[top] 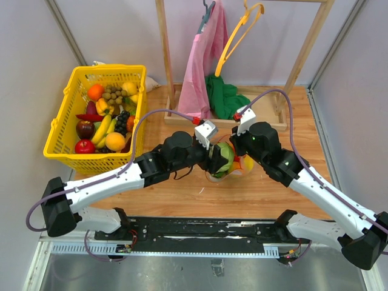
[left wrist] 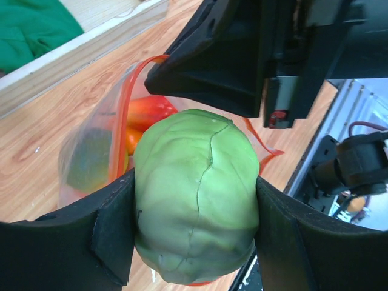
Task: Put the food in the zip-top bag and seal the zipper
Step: Place the fake vegetable in the zipper food storage bag.
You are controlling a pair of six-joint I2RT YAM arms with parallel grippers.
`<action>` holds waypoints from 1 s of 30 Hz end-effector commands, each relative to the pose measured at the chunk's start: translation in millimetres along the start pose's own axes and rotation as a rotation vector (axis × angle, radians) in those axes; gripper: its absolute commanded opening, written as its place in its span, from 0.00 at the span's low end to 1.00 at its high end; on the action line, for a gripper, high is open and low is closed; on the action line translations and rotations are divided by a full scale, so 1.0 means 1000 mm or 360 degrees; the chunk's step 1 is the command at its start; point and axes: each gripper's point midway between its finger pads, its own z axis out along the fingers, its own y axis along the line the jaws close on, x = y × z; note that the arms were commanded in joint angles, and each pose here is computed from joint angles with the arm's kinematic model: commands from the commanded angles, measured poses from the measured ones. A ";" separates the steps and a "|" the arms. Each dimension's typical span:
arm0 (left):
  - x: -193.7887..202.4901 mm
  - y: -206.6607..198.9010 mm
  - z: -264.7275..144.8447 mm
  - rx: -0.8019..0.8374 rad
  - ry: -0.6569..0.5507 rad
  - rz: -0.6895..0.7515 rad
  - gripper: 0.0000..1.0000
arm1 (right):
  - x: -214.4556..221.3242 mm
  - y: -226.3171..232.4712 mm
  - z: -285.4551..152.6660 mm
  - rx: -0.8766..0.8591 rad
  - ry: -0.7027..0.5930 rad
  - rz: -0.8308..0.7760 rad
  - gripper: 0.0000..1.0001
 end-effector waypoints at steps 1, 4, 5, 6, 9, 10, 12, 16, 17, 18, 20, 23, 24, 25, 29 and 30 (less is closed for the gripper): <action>-0.014 0.011 0.012 -0.0171 -0.0117 -0.0034 0.41 | -0.014 -0.002 -0.002 0.0000 -0.0076 0.0051 0.01; -0.003 0.020 0.019 -0.0261 -0.0060 -0.0043 0.45 | -0.014 -0.001 -0.001 -0.0009 -0.0079 0.0054 0.01; 0.000 0.022 0.021 -0.0270 -0.0054 -0.0051 0.46 | -0.014 0.000 -0.001 -0.0014 -0.0077 0.0054 0.01; 0.002 0.022 0.023 -0.0270 -0.0055 -0.0058 0.47 | -0.013 0.000 -0.001 -0.0018 -0.0075 0.0056 0.01; 0.006 0.026 0.028 -0.0309 -0.0071 -0.0110 0.51 | -0.014 0.003 0.000 -0.0034 -0.0075 0.0062 0.01; 0.006 0.026 0.031 -0.0310 -0.0079 -0.0123 0.53 | -0.014 0.003 0.000 -0.0039 -0.0078 0.0065 0.01; 0.004 0.027 0.034 -0.0323 -0.0104 -0.0161 0.57 | -0.014 0.004 0.001 -0.0047 -0.0078 0.0069 0.01; 0.002 0.031 0.040 -0.0362 -0.0176 -0.0217 0.63 | -0.014 0.006 0.001 -0.0059 -0.0076 0.0077 0.01; 0.002 0.032 0.041 -0.0368 -0.0188 -0.0230 0.66 | -0.014 0.006 0.001 -0.0062 -0.0076 0.0079 0.01; 0.002 0.032 0.043 -0.0367 -0.0190 -0.0239 0.68 | -0.014 0.006 0.001 -0.0062 -0.0078 0.0079 0.01; 0.004 0.030 0.047 -0.0364 -0.0176 -0.0260 0.72 | -0.014 0.006 0.001 -0.0062 -0.0077 0.0079 0.01; 0.008 0.030 0.049 -0.0371 -0.0137 -0.0274 0.82 | -0.014 0.005 0.000 -0.0053 -0.0078 0.0080 0.01; 0.009 0.030 0.049 -0.0373 -0.0132 -0.0279 0.84 | -0.014 0.005 0.001 -0.0053 -0.0078 0.0080 0.01; 0.010 0.030 0.048 -0.0369 -0.0128 -0.0286 0.86 | -0.013 0.005 0.001 -0.0053 -0.0075 0.0079 0.01; 0.006 0.028 0.041 -0.0361 -0.0134 -0.0296 0.93 | -0.012 0.005 0.002 -0.0055 -0.0072 0.0079 0.01; 0.005 0.027 0.039 -0.0361 -0.0135 -0.0297 0.94 | -0.012 0.005 0.002 -0.0054 -0.0073 0.0079 0.01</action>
